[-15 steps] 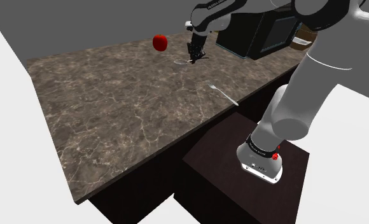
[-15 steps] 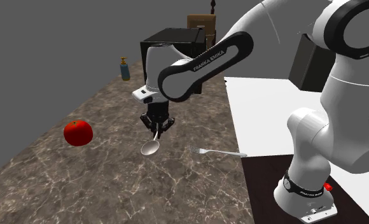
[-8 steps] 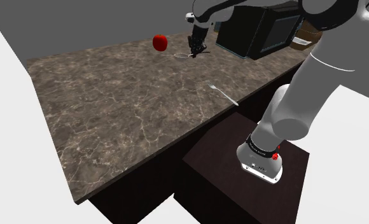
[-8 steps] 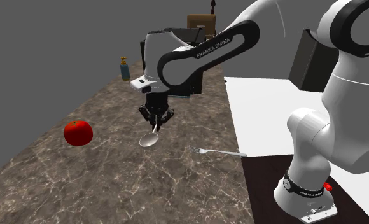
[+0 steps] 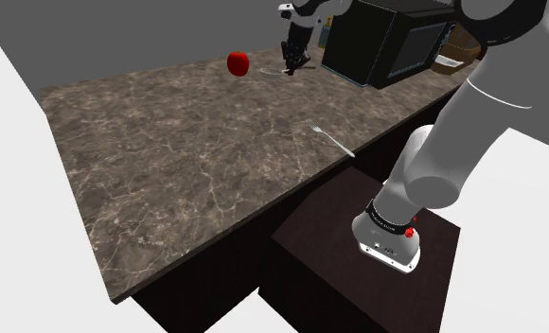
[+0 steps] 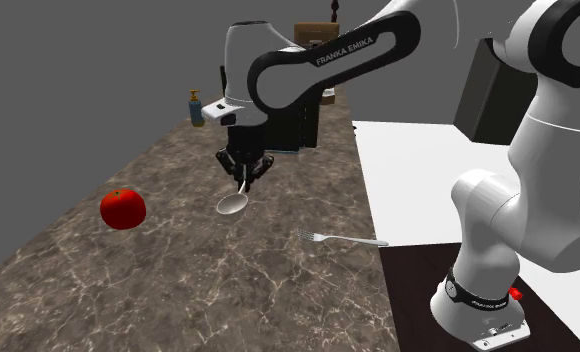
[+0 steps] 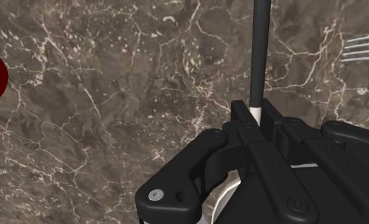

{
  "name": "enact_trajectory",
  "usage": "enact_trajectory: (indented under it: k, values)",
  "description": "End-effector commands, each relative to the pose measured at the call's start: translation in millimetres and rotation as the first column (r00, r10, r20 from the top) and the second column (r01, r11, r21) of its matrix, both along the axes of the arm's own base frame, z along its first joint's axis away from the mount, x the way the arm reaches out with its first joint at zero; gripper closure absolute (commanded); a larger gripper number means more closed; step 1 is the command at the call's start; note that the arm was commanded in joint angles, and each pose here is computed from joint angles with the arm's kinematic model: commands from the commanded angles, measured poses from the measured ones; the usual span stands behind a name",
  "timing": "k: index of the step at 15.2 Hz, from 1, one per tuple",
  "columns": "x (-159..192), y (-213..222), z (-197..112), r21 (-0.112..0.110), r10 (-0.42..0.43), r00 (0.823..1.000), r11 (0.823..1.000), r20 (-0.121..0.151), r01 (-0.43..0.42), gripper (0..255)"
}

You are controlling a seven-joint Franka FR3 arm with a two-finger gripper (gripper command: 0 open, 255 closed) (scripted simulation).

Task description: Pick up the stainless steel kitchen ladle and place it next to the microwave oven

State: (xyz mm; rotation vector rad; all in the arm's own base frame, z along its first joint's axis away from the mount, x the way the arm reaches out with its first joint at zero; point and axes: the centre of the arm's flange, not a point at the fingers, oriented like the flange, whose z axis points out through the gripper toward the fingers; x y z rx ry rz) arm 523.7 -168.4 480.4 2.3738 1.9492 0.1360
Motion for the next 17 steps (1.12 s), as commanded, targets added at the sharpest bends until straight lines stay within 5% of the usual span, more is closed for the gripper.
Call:
enact_trajectory:
  k: [1, 17]
  values:
    - [0.7, 0.1, 10.1, 0.000, 0.000, 1.000, 1.000, 0.000, 0.000, 255]
    - [0.7, 0.1, 94.6, 0.000, 0.000, 1.000, 1.000, 0.000, 0.000, 255]
